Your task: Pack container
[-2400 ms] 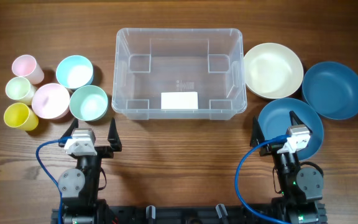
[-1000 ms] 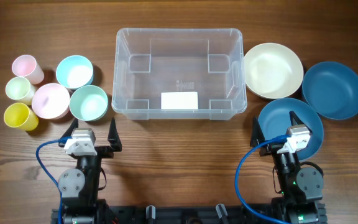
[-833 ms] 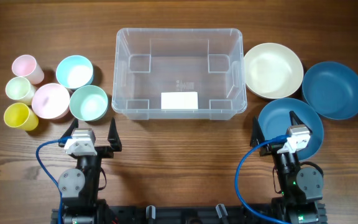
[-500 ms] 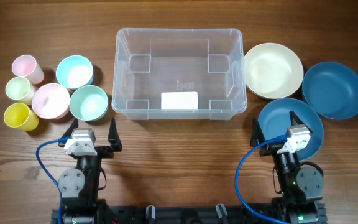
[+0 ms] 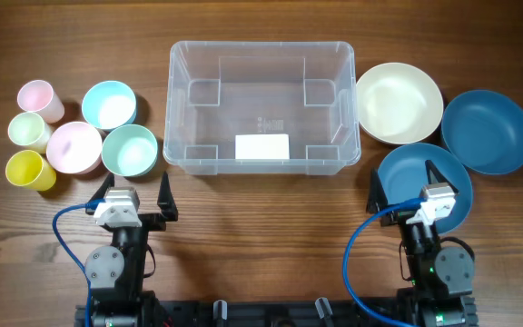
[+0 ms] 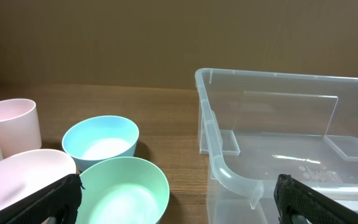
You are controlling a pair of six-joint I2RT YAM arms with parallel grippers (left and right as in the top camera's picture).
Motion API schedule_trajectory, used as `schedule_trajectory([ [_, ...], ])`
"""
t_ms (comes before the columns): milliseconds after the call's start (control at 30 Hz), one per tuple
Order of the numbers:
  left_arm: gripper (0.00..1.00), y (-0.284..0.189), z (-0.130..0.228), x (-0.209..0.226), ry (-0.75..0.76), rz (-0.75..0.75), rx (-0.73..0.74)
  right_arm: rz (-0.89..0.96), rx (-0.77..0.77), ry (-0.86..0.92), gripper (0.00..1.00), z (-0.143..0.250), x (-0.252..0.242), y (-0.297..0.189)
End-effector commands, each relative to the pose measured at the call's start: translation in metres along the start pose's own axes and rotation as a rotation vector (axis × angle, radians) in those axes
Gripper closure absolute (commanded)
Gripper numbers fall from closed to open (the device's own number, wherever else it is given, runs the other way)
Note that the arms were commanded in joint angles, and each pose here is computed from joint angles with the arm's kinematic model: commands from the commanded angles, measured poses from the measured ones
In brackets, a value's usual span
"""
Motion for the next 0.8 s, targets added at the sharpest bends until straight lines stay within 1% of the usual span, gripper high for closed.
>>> schedule_trajectory([
  [0,0.00,0.001,0.004,-0.001,0.019,0.013,0.005,-0.026,-0.013,0.015,0.00,-0.006,0.002,-0.001],
  [167,0.00,0.001,0.004,-0.001,0.019,0.013,0.005,-0.011,-0.026,0.074,0.00,-0.035,-0.001,-0.007],
  [333,0.00,0.001,0.004,-0.001,0.019,0.013,0.005,0.093,0.019,0.080,0.00,-0.090,-0.013,-0.016],
  [467,0.00,0.001,0.004,-0.001,0.019,0.013,0.005,0.078,0.046,0.059,0.00,-0.132,-0.013,-0.015],
  [600,0.00,0.001,0.004,-0.001,0.019,0.013,0.005,-0.012,0.047,0.059,0.00,-0.171,-0.006,-0.009],
  [667,0.00,0.001,0.004,-0.001,0.019,0.013,0.005,-0.034,0.055,0.060,0.00,-0.178,-0.004,-0.008],
  [733,0.00,0.001,0.004,-0.001,0.019,0.013,0.005,0.025,0.092,0.058,0.00,-0.171,-0.010,-0.009],
  [767,0.00,0.001,0.004,-0.001,0.019,0.013,0.005,0.025,0.092,0.059,0.00,-0.171,-0.010,-0.009],
])
Point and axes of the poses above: each gripper's point midway between its finger pads, its own y axis out along the fingers, its own x axis along the line the jaws close on, z = x × y, the point moved 7 cm from there along -y, back along the fingers, and after that the axes turned 2 degrees about -y, right-handed, at the moved point
